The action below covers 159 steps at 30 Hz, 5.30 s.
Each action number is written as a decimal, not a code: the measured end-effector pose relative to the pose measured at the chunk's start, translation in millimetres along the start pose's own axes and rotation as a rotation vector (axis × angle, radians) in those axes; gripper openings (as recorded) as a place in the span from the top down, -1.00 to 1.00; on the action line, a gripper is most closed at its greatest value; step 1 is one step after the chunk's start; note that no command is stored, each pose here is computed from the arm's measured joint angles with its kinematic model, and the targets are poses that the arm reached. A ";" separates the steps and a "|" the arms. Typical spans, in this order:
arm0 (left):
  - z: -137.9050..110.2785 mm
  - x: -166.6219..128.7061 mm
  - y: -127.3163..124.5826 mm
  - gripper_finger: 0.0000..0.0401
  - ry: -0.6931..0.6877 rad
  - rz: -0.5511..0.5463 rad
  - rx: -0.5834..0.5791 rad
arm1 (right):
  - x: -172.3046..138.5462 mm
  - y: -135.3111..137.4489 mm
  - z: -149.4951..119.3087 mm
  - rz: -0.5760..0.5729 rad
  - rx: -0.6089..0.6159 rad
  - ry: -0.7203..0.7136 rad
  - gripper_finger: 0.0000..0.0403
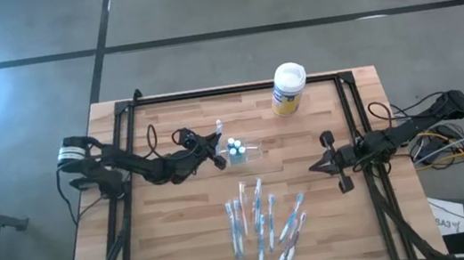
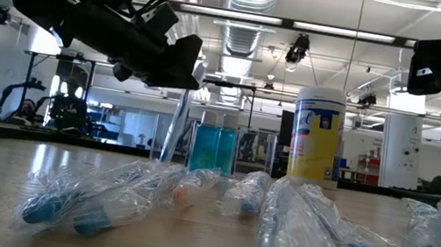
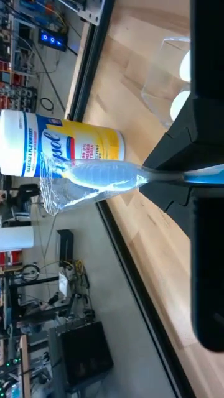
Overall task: Pick & Place toothbrushing station
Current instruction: Put the blue toothbrush into the transparent organizer
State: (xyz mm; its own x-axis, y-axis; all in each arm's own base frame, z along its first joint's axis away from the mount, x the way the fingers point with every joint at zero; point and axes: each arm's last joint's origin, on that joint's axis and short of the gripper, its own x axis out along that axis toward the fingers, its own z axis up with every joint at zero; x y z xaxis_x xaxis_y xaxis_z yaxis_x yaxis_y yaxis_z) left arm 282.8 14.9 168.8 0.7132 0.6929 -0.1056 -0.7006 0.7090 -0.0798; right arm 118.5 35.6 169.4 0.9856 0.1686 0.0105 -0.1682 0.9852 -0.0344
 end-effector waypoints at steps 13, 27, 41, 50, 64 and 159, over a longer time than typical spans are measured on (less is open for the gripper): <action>-0.3 -0.1 0.1 0.88 0.002 0.001 -0.016 | 0.0 0.0 -0.3 0.000 0.009 0.003 0.96; 17.2 -8.8 -3.1 0.44 -0.026 -0.115 -0.005 | 0.0 0.1 -1.7 0.001 0.014 0.017 0.96; 113.5 -69.9 -12.7 0.01 -0.056 -0.449 -0.074 | 0.0 0.0 -1.7 0.000 0.031 0.017 0.96; 175.9 -143.6 -53.7 0.41 0.186 -0.696 -0.044 | 0.0 0.1 -1.4 0.001 0.061 0.015 0.96; 163.5 -223.4 -123.2 0.97 0.250 -0.517 0.113 | 0.0 0.0 -1.0 0.000 0.088 0.010 0.96; -23.1 -59.5 -129.5 -0.03 1.163 -0.074 0.026 | 0.0 0.0 1.1 0.000 0.083 -0.011 0.96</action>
State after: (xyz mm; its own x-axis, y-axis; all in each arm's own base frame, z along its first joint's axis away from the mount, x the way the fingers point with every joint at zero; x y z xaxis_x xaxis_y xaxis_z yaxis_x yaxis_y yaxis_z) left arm 330.6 -121.2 162.4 0.2944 0.1215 -0.9479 -0.6480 0.7544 -0.1045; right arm 118.5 35.6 170.5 0.9854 0.1688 0.0210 -0.1696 0.9843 0.0489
